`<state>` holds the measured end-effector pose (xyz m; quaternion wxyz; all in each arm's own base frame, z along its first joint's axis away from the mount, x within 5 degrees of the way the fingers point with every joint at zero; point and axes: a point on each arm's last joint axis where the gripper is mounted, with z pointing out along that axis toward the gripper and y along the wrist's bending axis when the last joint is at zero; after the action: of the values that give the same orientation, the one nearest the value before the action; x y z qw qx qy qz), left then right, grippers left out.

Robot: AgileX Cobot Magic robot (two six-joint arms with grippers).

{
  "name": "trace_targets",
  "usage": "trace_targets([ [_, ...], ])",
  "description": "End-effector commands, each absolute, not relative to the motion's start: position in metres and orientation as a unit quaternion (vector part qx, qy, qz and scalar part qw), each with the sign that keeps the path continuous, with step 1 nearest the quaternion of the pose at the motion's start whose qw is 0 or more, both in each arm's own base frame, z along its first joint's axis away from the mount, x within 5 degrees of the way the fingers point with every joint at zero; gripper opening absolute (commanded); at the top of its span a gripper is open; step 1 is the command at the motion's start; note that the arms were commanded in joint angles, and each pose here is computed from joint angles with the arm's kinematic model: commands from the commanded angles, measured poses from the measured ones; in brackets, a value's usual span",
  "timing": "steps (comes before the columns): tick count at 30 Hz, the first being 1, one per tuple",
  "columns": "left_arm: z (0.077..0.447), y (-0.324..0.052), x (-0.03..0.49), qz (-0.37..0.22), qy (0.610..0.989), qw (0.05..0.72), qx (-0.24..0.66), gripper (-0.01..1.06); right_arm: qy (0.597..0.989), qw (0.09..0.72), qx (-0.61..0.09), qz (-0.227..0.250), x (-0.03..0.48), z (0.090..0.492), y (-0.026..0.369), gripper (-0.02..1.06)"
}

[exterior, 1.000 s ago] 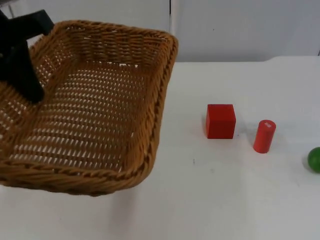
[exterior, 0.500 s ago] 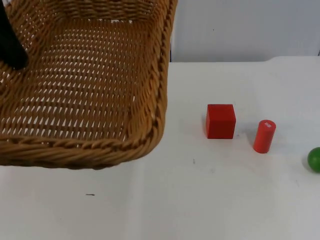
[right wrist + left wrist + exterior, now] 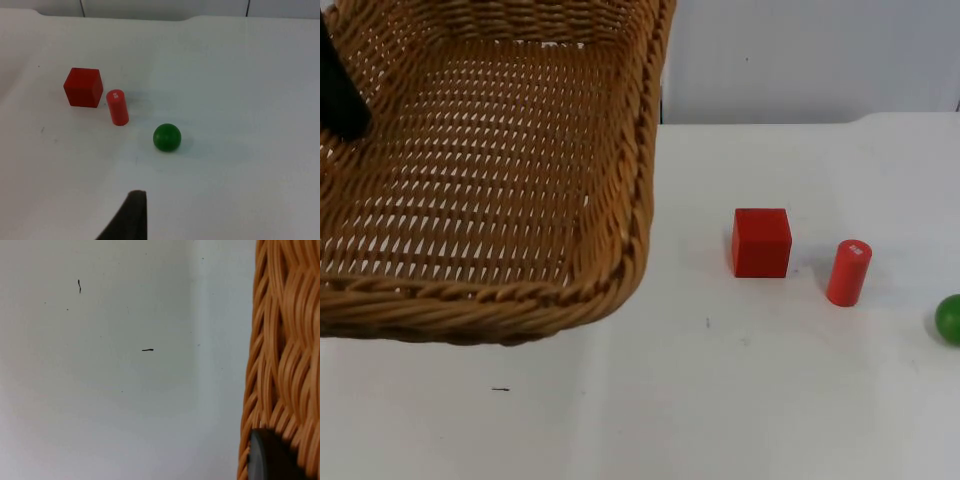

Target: Pick up the basket with the left hand and place the object to the left of the red cylinder into the basket with the right hand.

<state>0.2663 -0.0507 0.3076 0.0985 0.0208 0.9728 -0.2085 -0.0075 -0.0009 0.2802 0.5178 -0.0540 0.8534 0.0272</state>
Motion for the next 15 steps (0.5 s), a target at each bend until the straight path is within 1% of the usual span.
trace_targets([
  [1,0.312,-0.054,0.263,-0.221,0.970,0.102,0.021,0.00,0.852,0.519,-0.054,0.026,-0.007,0.280,-0.001,1.05],
  [8,0.312,-0.054,0.263,-0.222,0.969,0.102,0.021,0.00,0.852,0.519,-0.054,0.029,-0.007,0.280,0.000,1.05],
  [10,0.312,-0.054,0.263,-0.222,0.970,0.102,0.021,0.00,0.852,0.518,-0.054,0.049,-0.008,0.280,0.003,1.05],
  [11,0.312,-0.054,0.263,-0.222,0.970,0.102,0.021,0.00,0.852,0.518,-0.054,0.049,-0.008,0.280,0.003,1.05],
  [13,0.312,-0.054,0.263,-0.222,0.970,0.102,0.021,0.00,0.849,0.518,-0.056,0.085,-0.008,0.281,0.009,1.05],
  [15,0.312,-0.054,0.263,-0.222,0.970,0.102,0.021,0.00,0.849,0.518,-0.057,0.090,-0.008,0.281,0.009,1.05],
])
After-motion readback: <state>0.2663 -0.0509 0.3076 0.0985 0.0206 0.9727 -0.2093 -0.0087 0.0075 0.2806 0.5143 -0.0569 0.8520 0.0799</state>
